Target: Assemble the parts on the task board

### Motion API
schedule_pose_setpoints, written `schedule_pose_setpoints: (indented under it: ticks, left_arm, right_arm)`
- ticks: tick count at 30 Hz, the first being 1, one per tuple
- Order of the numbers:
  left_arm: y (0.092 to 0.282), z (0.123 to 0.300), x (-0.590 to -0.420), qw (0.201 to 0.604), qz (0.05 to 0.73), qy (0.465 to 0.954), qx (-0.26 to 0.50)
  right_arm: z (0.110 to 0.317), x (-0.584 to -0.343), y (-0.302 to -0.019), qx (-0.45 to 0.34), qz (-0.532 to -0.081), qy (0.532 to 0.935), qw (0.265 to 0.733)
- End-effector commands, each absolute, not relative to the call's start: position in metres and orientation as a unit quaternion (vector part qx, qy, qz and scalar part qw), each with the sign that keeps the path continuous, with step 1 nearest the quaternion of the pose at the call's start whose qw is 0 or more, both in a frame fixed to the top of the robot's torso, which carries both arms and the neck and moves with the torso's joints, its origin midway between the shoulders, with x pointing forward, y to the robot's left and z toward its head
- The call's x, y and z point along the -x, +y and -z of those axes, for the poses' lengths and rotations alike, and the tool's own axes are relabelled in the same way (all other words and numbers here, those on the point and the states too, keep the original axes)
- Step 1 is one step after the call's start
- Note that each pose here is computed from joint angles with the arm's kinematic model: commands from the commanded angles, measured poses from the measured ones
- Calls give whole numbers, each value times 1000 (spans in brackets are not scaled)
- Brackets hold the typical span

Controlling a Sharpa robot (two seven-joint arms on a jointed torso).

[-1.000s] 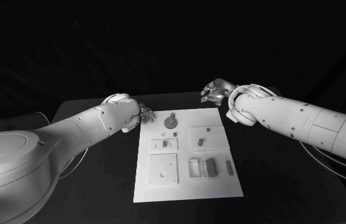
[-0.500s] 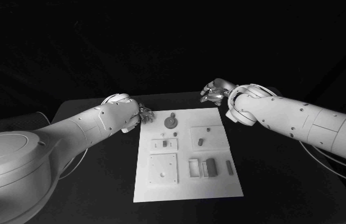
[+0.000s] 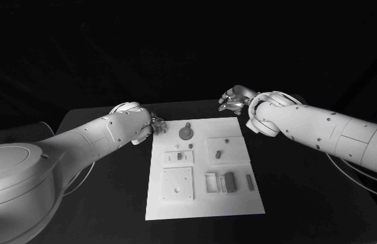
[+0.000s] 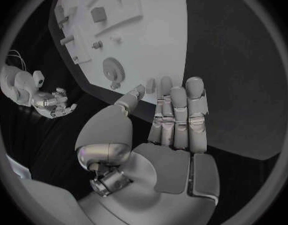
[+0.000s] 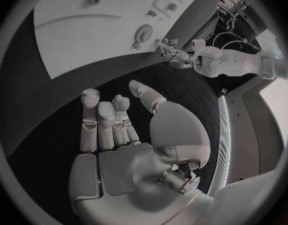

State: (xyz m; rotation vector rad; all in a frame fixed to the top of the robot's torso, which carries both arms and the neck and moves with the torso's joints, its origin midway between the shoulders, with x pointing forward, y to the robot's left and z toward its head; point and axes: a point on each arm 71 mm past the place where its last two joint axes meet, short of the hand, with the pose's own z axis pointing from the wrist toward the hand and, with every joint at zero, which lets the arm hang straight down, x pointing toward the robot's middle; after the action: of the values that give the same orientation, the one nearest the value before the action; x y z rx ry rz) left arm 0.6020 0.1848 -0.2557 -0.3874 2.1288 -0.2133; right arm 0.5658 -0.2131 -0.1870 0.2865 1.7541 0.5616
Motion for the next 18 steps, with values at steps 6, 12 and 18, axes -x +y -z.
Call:
schedule_pose_setpoints:
  ticks: [6,12,18]
  left_arm:
    - [181,257,-601,461,92,869,158]
    - [181,258,-602,462,91,868,159]
    - [178,261,-600,459,93,869,158]
  right_arm:
    - [187,-565,-211,-118,-244,757,595]
    - [187,-565,-212,-119,-244,756,595]
    - [187,-565,-211,-118,-244,757,595]
